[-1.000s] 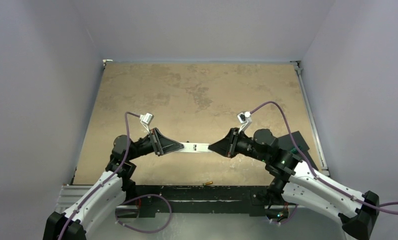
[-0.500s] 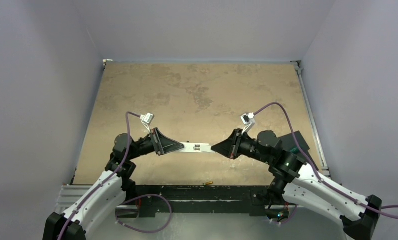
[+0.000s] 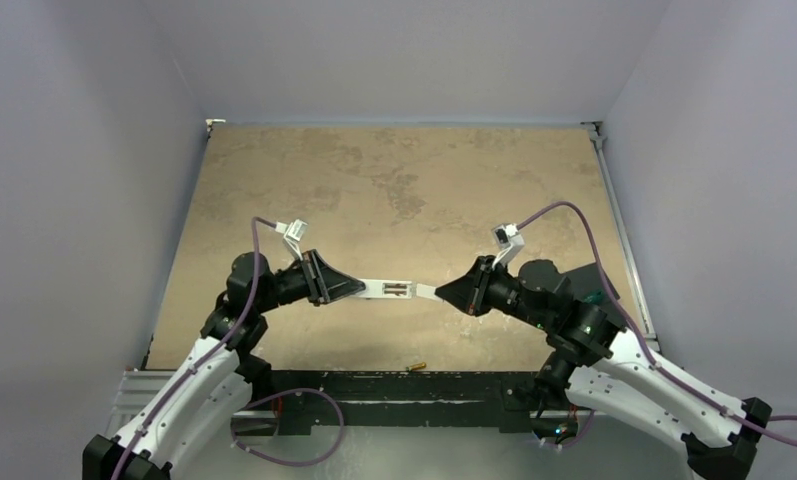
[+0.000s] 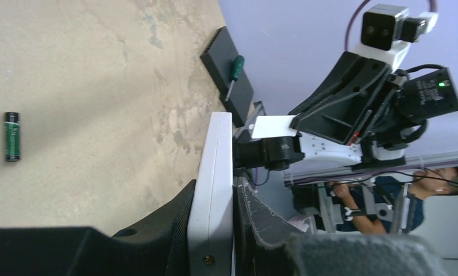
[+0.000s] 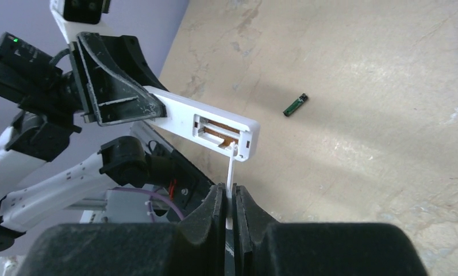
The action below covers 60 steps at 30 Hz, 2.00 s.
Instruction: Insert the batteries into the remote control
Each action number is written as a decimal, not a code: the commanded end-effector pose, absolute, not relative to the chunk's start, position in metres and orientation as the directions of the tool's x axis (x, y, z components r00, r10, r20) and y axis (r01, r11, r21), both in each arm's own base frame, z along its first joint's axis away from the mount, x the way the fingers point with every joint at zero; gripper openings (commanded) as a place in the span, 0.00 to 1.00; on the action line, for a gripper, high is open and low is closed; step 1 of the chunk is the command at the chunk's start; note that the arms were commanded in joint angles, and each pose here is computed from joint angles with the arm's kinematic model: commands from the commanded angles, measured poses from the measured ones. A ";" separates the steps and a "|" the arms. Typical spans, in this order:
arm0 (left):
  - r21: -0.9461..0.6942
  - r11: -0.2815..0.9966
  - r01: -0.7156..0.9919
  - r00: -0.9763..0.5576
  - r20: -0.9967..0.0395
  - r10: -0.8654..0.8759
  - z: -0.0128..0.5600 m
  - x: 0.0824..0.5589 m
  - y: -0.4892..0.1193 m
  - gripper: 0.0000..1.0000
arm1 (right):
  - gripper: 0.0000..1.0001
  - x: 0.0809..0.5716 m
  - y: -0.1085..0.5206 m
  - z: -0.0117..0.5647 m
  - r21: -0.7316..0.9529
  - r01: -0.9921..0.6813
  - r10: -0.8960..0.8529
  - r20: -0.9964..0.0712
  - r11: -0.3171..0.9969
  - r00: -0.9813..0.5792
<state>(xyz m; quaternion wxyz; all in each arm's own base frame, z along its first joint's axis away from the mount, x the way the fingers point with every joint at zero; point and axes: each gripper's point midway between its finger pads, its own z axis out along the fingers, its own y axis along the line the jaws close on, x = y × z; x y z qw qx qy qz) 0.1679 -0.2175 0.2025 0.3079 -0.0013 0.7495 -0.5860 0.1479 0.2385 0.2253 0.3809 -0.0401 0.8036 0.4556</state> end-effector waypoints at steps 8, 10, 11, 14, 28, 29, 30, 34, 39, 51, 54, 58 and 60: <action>-0.786 0.490 0.376 -0.752 -0.568 -0.334 0.203 0.180 -0.202 0.00 | 0.00 0.171 0.228 0.217 0.610 -0.365 0.267 -0.703 0.703 -0.659; -0.782 0.495 0.379 -0.751 -0.572 -0.330 0.203 0.179 -0.201 0.00 | 0.00 0.175 0.229 0.212 0.600 -0.359 0.263 -0.706 0.715 -0.657; -0.781 0.496 0.379 -0.751 -0.573 -0.329 0.203 0.179 -0.201 0.00 | 0.00 0.177 0.229 0.209 0.595 -0.353 0.261 -0.706 0.722 -0.658; -0.777 0.496 0.388 -0.748 -0.580 -0.323 0.205 0.177 -0.200 0.00 | 0.00 0.182 0.232 0.197 0.579 -0.337 0.245 -0.703 0.743 -0.667; -0.748 0.514 0.420 -0.730 -0.615 -0.298 0.211 0.168 -0.195 0.00 | 0.00 0.220 0.238 0.158 0.585 -0.275 0.254 -0.662 0.763 -0.705; -0.744 0.517 0.423 -0.728 -0.619 -0.295 0.212 0.167 -0.194 0.00 | 0.00 0.222 0.238 0.156 0.589 -0.273 0.252 -0.655 0.761 -0.712; -0.742 0.519 0.423 -0.728 -0.620 -0.292 0.212 0.166 -0.194 0.00 | 0.00 0.225 0.237 0.153 0.593 -0.265 0.255 -0.649 0.760 -0.717; -0.734 0.522 0.435 -0.722 -0.630 -0.286 0.216 0.164 -0.193 0.00 | 0.00 0.237 0.232 0.141 0.618 -0.228 0.288 -0.619 0.752 -0.731; -0.731 0.520 0.443 -0.719 -0.636 -0.281 0.218 0.162 -0.192 0.00 | 0.00 0.248 0.229 0.126 0.652 -0.183 0.326 -0.578 0.736 -0.748; -0.732 0.519 0.442 -0.724 -0.632 -0.276 0.215 0.160 -0.192 0.00 | 0.00 0.262 0.215 0.096 0.685 -0.073 0.410 -0.514 0.725 -0.754; -0.733 0.517 0.443 -0.722 -0.633 -0.278 0.216 0.159 -0.192 0.00 | 0.00 0.264 0.213 0.091 0.695 -0.059 0.427 -0.503 0.717 -0.751; -0.734 0.518 0.440 -0.726 -0.630 -0.276 0.214 0.159 -0.192 0.00 | 0.00 0.265 0.211 0.086 0.707 -0.040 0.449 -0.490 0.706 -0.747; -0.735 0.518 0.438 -0.726 -0.629 -0.278 0.214 0.159 -0.192 0.00 | 0.00 0.266 0.210 0.084 0.710 -0.032 0.457 -0.486 0.704 -0.745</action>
